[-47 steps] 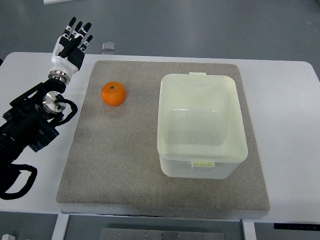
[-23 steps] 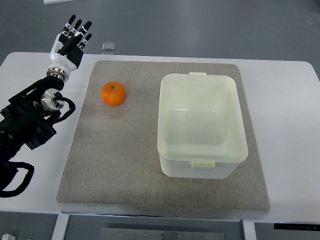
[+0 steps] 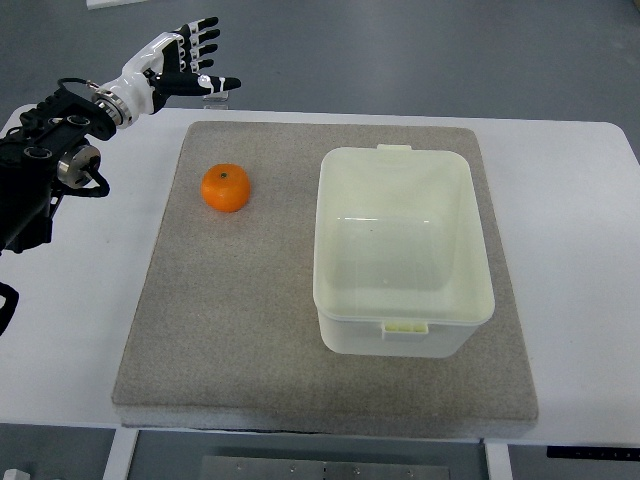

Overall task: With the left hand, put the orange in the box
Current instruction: 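Swing the left hand over the orange with fingers pointing down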

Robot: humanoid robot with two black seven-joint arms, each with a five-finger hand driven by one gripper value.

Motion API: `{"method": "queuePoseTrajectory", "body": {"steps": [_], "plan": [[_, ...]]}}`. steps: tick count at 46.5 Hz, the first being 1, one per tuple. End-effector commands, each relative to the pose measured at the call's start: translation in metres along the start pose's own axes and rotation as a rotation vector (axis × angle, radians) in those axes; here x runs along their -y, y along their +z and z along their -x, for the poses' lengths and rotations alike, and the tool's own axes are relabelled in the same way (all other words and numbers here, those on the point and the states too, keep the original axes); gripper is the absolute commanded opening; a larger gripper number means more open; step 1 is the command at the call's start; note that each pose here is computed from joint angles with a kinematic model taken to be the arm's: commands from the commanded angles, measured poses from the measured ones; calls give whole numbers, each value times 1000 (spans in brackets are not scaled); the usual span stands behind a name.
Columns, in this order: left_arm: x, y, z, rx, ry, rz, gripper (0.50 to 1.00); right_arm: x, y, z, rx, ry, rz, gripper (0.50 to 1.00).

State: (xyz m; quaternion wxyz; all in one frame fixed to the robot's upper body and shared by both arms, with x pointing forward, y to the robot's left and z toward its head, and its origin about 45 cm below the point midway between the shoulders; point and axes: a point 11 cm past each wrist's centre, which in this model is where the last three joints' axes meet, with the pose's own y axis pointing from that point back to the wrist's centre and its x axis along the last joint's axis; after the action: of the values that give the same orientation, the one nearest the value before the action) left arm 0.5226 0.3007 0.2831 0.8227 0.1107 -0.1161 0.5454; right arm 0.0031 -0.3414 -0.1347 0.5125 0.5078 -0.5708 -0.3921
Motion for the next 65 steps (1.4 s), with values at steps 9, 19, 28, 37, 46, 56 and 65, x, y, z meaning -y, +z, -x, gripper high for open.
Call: {"method": "queuePoseTrajectory", "body": {"steps": [9, 19, 28, 37, 46, 56, 65], "plan": [[6, 25, 8, 411, -171, 28, 984, 0, 0, 0, 0, 0, 0, 930], [7, 32, 5, 680, -266, -45, 986, 0, 0, 0, 0, 0, 0, 932], [11, 43, 0, 838, -260, -48, 992, 0, 0, 0, 0, 0, 0, 932], [14, 44, 4, 852, -266, -43, 992, 0, 0, 0, 0, 0, 0, 932], [15, 27, 25, 955, -384, -95, 992, 0, 0, 0, 0, 0, 0, 932], [11, 25, 45, 1098, -567, -139, 994, 0, 0, 0, 1, 0, 0, 932], [7, 61, 22, 1145, -588, -167, 996, 0, -1, 0, 1, 0, -1, 932]]}}
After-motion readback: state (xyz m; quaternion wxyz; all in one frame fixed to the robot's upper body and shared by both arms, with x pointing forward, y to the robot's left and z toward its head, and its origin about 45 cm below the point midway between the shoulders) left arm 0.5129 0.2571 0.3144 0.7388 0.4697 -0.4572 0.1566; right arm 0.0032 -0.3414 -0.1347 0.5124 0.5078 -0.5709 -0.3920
